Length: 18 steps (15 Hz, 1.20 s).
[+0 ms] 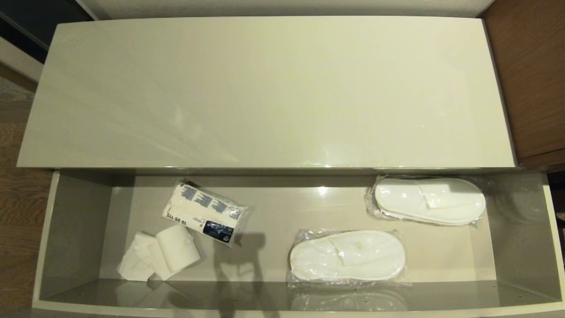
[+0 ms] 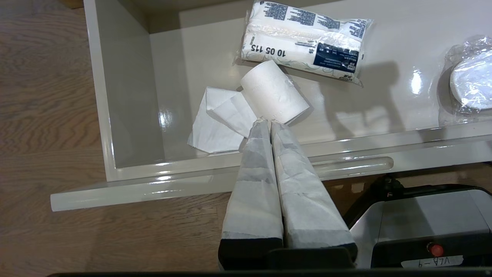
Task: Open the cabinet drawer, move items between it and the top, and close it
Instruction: Take out the roll paper from the drawer
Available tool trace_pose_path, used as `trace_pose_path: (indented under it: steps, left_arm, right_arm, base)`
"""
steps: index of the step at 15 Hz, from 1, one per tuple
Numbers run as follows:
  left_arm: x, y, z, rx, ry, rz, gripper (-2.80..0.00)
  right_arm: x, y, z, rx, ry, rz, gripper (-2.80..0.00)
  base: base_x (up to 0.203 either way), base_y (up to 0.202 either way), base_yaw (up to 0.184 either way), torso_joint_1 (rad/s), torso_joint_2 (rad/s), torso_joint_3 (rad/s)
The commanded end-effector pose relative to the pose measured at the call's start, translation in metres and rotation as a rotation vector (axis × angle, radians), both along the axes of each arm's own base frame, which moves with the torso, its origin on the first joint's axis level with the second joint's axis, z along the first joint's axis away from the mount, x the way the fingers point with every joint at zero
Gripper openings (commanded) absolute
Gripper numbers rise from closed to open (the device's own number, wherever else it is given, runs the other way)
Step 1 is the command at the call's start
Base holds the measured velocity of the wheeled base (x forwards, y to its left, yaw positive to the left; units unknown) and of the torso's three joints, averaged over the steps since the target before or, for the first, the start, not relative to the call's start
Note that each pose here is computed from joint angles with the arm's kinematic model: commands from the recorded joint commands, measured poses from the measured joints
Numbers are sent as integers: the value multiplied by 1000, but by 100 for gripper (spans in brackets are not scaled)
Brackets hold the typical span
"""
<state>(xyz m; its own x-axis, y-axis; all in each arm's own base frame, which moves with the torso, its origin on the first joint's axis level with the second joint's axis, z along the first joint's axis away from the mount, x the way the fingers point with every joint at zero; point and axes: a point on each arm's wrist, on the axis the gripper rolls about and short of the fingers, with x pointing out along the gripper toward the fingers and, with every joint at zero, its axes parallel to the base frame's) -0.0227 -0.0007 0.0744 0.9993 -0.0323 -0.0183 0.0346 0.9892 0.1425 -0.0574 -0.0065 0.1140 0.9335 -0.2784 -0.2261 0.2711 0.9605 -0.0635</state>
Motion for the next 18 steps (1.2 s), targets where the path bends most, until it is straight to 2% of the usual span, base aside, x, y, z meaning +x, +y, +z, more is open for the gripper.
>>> trace_pose_path:
  steps: [1, 2, 3, 4, 6, 16, 18]
  left_arm:
    - [0, 0, 0, 1, 0, 0, -280]
    - [0, 0, 0, 1, 0, 0, -280]
    - [0, 0, -1, 1, 2, 0, -280]
    - [0, 0, 0, 1, 0, 0, -280]
    - [0, 0, -1, 1, 2, -1, -280]
    - [0, 0, 0, -5, 0, 9, -280]
    - [0, 0, 0, -1, -1, 0, -280]
  right_arm:
    - [21, 0, -14, -43, -211, -4, -280]
    - [28, 1, -18, -83, -292, 29, -280]
    - [32, 2, -22, -107, -341, 110, -280]
    - [33, 5, -23, -118, -346, 216, -280]
    - [34, 7, -32, -109, -259, 306, -280]
    - [34, 7, -32, -96, -261, 309, -280]
    - [35, 7, -35, -54, -257, 304, -280]
  base:
    - [0, 0, 0, 0, 0, 0]
    - [0, 0, 0, 0, 0, 0]
    - [0, 0, 0, 0, 0, 0]
    - [0, 0, 0, 0, 0, 0]
    - [0, 0, 0, 0, 0, 0]
    - [0, 0, 0, 0, 0, 0]
    - [0, 0, 0, 0, 0, 0]
